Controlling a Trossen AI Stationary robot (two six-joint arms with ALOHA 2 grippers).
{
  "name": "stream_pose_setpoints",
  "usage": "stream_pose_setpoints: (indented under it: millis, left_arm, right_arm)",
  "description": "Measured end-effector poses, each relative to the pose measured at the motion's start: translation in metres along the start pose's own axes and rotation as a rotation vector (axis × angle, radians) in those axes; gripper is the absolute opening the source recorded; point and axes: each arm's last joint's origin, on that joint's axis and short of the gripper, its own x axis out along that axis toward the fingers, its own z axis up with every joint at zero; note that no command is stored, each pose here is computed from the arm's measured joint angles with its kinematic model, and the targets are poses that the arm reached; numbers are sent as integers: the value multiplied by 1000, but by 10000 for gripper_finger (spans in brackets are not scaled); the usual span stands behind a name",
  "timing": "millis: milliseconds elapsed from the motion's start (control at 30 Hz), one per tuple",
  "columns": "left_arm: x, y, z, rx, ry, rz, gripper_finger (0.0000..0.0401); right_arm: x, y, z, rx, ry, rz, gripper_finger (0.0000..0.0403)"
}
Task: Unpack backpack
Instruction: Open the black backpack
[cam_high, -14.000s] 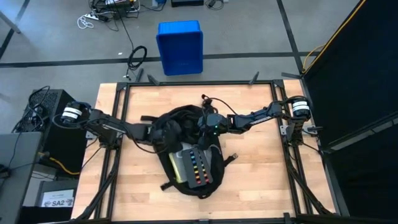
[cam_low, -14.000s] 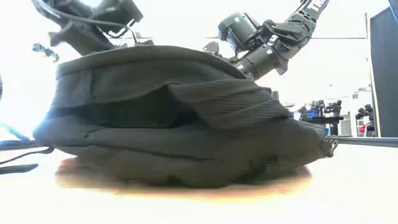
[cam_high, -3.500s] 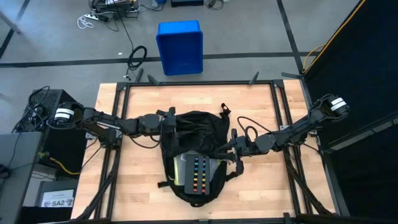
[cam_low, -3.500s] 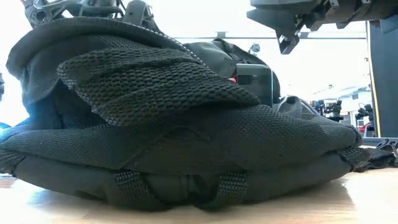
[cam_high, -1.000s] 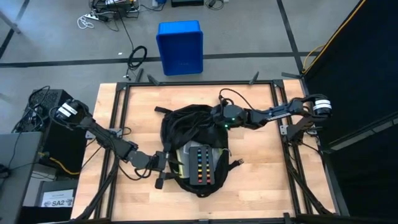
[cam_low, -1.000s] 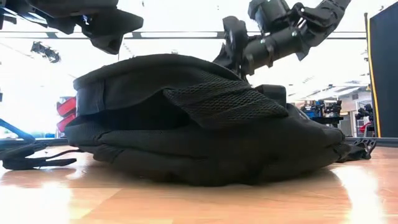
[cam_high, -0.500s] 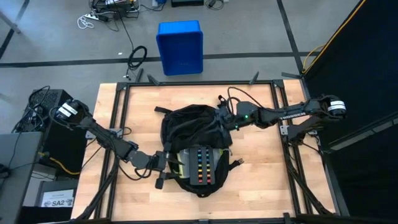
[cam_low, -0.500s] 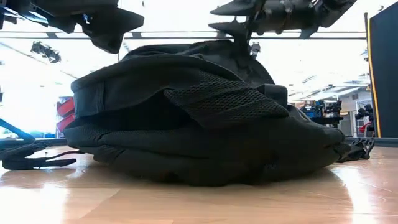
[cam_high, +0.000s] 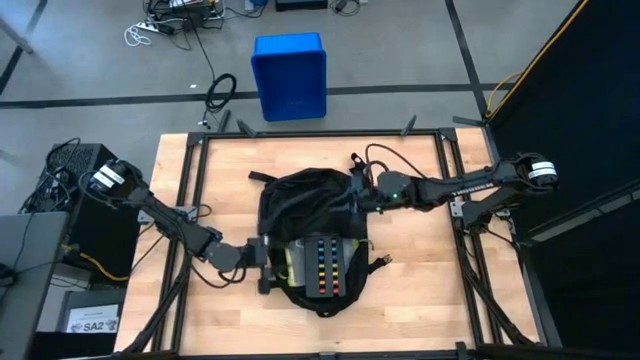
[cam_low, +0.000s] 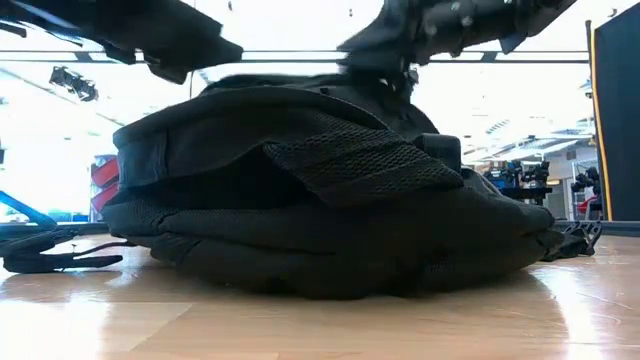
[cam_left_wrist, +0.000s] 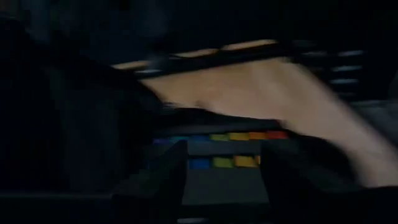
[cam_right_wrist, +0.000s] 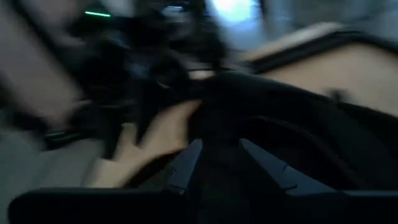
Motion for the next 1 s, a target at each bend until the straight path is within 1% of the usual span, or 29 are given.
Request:
stream_pose_setpoints:
  millis: [67, 133, 267, 367, 500, 600, 700, 833, 900, 1000]
  left_arm:
    - [1, 3, 4, 39, -2, 130, 172]
    - [4, 7, 8, 88, 19, 219, 172]
    - [18, 19, 26, 118, 59, 295, 172]
    - [29, 30, 41, 131, 100, 328, 172]
    - [39, 43, 54, 139, 139, 313, 172]
    - [45, 51, 55, 131, 156, 253, 172]
    - [49, 60, 54, 102, 168, 177, 172]
    - [53, 72, 50, 43, 199, 116, 172]
    - [52, 76, 48, 13, 227, 102, 172]
    - [52, 82, 43, -8, 275, 111, 172]
  right_arm:
    - [0, -9, -3, -3, 26, -106, 78]
    - [-1, -18, -5, -1, 52, -188, 78]
    - [-2, -29, -8, 2, 93, -278, 83]
    - [-2, -34, -10, 20, 106, -302, 86]
    - [-2, -35, -11, 22, 118, -306, 86]
    - [-2, -34, -11, 30, 121, -284, 84]
    - [-1, -30, -12, 45, 127, -268, 85]
    - [-1, -26, -13, 41, 132, -252, 89]
    - [-1, -25, -14, 43, 136, -240, 89]
    - [-1, -24, -14, 51, 133, -230, 89]
